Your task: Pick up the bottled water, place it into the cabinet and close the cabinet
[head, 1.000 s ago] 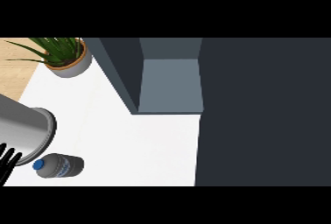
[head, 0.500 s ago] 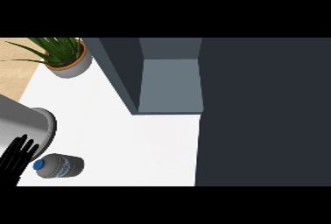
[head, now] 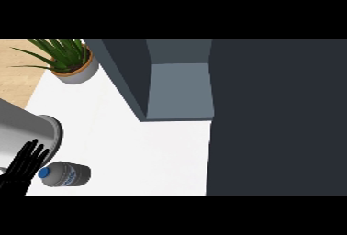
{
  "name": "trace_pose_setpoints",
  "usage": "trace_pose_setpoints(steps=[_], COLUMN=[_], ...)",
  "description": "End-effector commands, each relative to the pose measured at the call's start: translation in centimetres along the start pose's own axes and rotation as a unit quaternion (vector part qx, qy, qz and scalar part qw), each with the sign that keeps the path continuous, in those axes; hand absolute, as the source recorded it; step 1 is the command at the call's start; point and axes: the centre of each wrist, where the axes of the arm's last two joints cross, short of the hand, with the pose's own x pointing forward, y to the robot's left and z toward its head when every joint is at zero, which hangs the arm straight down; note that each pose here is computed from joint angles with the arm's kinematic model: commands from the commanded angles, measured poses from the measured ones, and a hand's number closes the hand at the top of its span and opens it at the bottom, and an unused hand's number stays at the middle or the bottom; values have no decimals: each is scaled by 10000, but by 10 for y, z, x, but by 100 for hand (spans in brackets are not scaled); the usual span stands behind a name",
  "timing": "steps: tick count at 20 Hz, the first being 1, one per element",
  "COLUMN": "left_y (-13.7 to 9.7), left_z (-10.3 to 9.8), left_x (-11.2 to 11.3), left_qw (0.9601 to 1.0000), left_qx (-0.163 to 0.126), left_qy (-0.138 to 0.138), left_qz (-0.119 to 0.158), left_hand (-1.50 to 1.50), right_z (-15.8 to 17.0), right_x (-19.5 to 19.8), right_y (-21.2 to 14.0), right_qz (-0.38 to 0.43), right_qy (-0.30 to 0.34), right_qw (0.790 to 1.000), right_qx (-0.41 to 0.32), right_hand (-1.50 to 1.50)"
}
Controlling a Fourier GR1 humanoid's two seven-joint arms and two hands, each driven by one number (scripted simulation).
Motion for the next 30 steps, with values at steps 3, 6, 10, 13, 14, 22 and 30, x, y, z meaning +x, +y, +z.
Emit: trace_pose_setpoints(steps=[3,6,10,13,14,22,30], left_y=[8,-5,-9,-13,-12,-38,-42], left_z=[-8,-5,-3,-17,-6,-22,-26], left_x=[-20,-31,-37,-37,-40,-55,-74], left_qw=[9992,9984,9984,9979,9974,9926,9830], left_qx=[151,55,35,39,-73,-300,-525], left_qy=[287,427,373,362,356,327,555], left_qz=[253,355,431,545,630,1129,1667], left_hand=[-150,-150,-150,-150,-150,-150,-150], right_z=[5,3,-5,-7,-6,-9,-10], right_x=[-2,2,-9,-1,-5,-17,-15], right_y=[-7,7,1,1,0,3,-3], right_qz=[111,21,16,-22,51,-87,-87], right_qy=[28,62,-32,-31,28,104,89], right_qw=[9999,9999,9998,9999,10000,9997,9999], right_qx=[-62,123,175,99,72,208,88], right_hand=[-150,-150,-150,-150,-150,-150,-150])
